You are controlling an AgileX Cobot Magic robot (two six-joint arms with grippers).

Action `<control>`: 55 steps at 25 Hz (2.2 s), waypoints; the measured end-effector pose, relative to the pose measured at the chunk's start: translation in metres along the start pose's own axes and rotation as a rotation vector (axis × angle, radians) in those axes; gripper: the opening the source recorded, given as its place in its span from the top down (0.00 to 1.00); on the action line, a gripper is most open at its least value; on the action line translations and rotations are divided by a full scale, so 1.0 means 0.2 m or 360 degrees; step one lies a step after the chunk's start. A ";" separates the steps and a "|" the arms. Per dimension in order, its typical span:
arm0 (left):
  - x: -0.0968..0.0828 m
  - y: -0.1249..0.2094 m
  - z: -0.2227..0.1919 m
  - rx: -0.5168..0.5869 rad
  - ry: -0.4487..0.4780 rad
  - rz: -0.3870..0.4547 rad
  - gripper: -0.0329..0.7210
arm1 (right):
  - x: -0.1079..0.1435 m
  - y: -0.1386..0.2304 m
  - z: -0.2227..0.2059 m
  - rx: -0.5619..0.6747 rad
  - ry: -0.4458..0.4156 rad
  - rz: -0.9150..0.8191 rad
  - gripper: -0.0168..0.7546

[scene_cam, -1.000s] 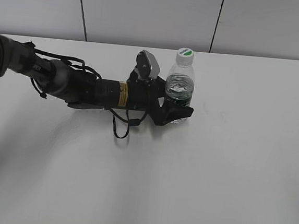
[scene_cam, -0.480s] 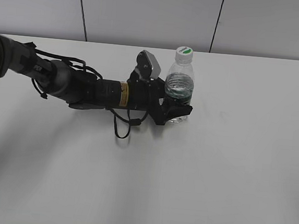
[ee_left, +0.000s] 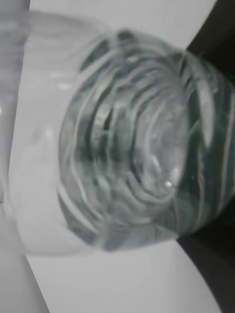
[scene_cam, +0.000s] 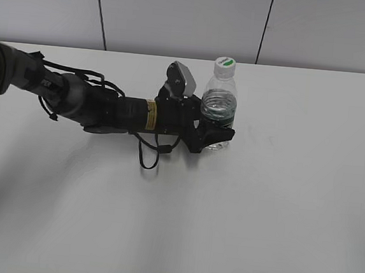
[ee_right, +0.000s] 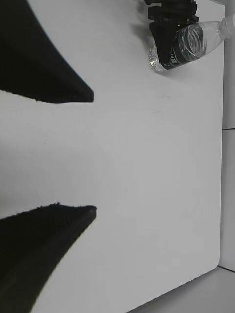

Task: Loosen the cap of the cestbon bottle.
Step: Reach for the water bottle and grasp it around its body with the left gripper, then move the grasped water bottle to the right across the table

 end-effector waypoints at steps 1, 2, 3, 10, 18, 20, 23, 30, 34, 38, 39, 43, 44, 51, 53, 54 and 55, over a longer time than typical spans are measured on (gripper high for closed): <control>0.00 0.00 0.00 -0.0003 0.0006 -0.0003 0.28 | 0.00 0.00 0.00 0.0000 0.0000 0.0000 0.33; -0.01 -0.01 0.00 -0.0013 0.0018 -0.0009 0.28 | 0.00 0.00 0.00 0.0000 0.0000 0.0000 0.33; -0.02 -0.01 0.00 -0.0024 0.0039 -0.0019 0.29 | 0.00 0.00 0.00 0.0000 0.0000 0.0000 0.33; -0.11 -0.07 -0.01 -0.0065 0.0210 -0.0067 0.29 | 0.00 0.00 0.00 0.0000 0.0000 0.0000 0.33; -0.31 -0.27 -0.03 -0.0197 0.0522 -0.0051 0.29 | 0.00 0.00 0.00 0.0000 0.0000 0.0000 0.33; -0.37 -0.29 -0.03 -0.0213 0.0596 -0.0033 0.29 | 0.00 0.00 0.00 0.0000 0.0000 0.0000 0.33; -0.44 -0.30 -0.05 -0.0188 0.0683 -0.0020 0.29 | 0.00 0.00 0.00 0.0000 0.0000 0.0000 0.33; -0.58 -0.33 -0.11 -0.0189 0.0804 -0.0038 0.29 | 0.00 0.00 0.00 0.0000 0.0000 0.0000 0.33; -0.64 -0.35 -0.13 -0.0178 0.0833 -0.0051 0.29 | 0.00 0.00 0.00 0.0000 0.0000 0.0000 0.33; -0.63 -0.32 -0.16 -0.0106 0.0782 -0.0076 0.29 | 0.00 0.00 0.00 0.0000 0.0000 0.0000 0.33; -0.63 -0.31 -0.17 -0.0102 0.0764 -0.0085 0.29 | 0.00 0.00 0.00 0.0000 0.0000 0.0000 0.33; -0.61 -0.31 -0.18 -0.0116 0.0719 -0.0146 0.29 | 0.00 0.00 0.00 0.0000 0.0000 0.0000 0.33; -0.60 -0.31 -0.18 -0.0121 0.0702 -0.0155 0.29 | 0.00 0.00 0.00 0.0000 0.0000 0.0000 0.33; -0.55 -0.26 -0.22 -0.0076 0.0567 -0.0161 0.29 | 0.00 0.00 0.00 0.0000 0.0000 0.0000 0.33; -0.55 -0.22 -0.22 -0.0074 0.0556 -0.0136 0.29 | 0.00 0.00 0.00 0.0000 0.0000 0.0000 0.33; -0.55 -0.21 -0.23 -0.0069 0.0556 -0.0130 0.29 | 0.00 0.00 0.00 0.0000 0.0000 0.0000 0.33; -0.56 -0.20 -0.23 -0.0066 0.0556 -0.0123 0.29 | 0.00 0.00 0.00 0.0000 0.0000 0.0000 0.33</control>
Point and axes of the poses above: a point on each arm's last joint axis where the gripper is mounted, z pointing back along that axis away from the gripper, x along the wrist's bending axis when the last joint is at zero, y = z × x, the point moved 7 cm from there along -z, pointing out along that axis toward the gripper, and after that the axes turned 14 degrees about -z, right-handed, at the moved point
